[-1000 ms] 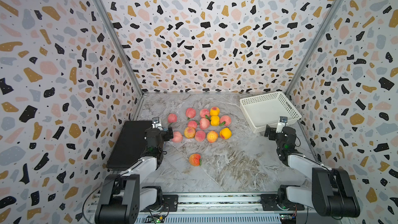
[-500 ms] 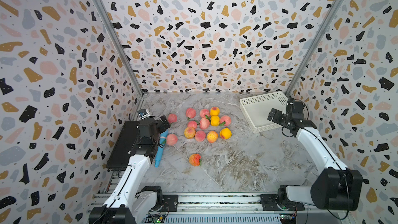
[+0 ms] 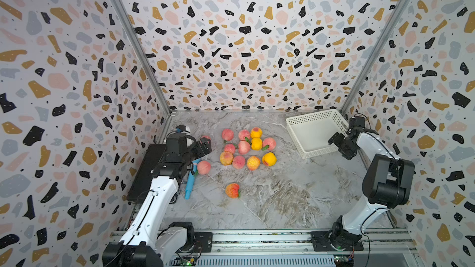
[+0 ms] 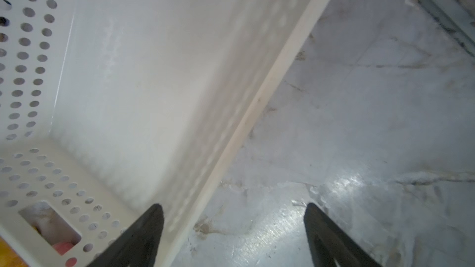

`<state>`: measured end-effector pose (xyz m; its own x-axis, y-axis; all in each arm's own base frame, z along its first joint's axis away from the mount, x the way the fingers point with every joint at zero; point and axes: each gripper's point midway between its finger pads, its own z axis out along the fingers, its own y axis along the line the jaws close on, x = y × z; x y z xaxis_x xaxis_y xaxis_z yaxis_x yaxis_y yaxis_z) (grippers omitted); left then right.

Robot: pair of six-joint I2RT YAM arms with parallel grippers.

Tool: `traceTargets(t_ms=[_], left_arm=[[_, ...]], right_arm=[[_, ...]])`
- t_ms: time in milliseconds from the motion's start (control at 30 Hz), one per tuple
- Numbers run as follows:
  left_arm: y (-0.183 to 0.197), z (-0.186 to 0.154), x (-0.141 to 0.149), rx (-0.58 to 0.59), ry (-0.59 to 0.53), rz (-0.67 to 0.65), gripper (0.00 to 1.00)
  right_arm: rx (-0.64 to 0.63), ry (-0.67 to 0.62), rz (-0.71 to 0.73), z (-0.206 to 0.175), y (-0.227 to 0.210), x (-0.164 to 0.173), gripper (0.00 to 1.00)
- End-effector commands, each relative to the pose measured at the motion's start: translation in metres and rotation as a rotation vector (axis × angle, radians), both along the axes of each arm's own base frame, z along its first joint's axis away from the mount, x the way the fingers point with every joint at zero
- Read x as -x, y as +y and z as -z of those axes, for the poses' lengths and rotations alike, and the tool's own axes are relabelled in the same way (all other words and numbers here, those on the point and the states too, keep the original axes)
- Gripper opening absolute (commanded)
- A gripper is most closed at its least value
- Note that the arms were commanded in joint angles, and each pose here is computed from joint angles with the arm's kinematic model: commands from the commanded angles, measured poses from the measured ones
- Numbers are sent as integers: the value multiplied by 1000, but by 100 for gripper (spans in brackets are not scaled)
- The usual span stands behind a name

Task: Put the peaches into the basket
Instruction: Adjust the basket at the center of the board.

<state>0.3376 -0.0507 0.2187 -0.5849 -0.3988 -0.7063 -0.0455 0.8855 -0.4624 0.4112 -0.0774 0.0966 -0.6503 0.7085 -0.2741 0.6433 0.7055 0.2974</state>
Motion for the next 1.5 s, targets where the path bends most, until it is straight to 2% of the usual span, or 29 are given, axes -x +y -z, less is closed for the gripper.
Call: traceTargets(t_ms=[0, 67, 167, 367, 533, 733, 867, 1000, 1167, 1467], left_arm=[[-16, -7, 3, 23, -20, 72, 94], [-19, -6, 4, 27, -16, 81, 94], [-20, -5, 5, 31, -13, 85, 94], [-22, -8, 5, 41, -20, 87, 94], [-21, -8, 8, 38, -24, 87, 94], [-22, -7, 8, 40, -23, 86, 94], [-21, -4, 7, 40, -19, 78, 95], [-22, -1, 7, 49, -11, 79, 95], [-23, 0, 6, 52, -6, 82, 95], [-22, 5, 10, 50, 5, 76, 95]], right_arm=[[-44, -51, 31, -18, 2, -20, 79], [-54, -57, 47, -15, 1, -26, 76], [-64, -43, 78, -8, 0, -30, 66], [-117, -47, 175, 6, 1, -30, 33], [-129, -57, 204, 3, 1, -29, 19], [-127, -53, 203, 0, 5, -13, 0], [-145, -42, 234, 8, 14, 9, 0], [-201, -62, 408, 17, 18, 35, 0], [-253, -87, 579, 10, 30, 49, 0], [-202, -32, 625, -12, 56, 68, 0]])
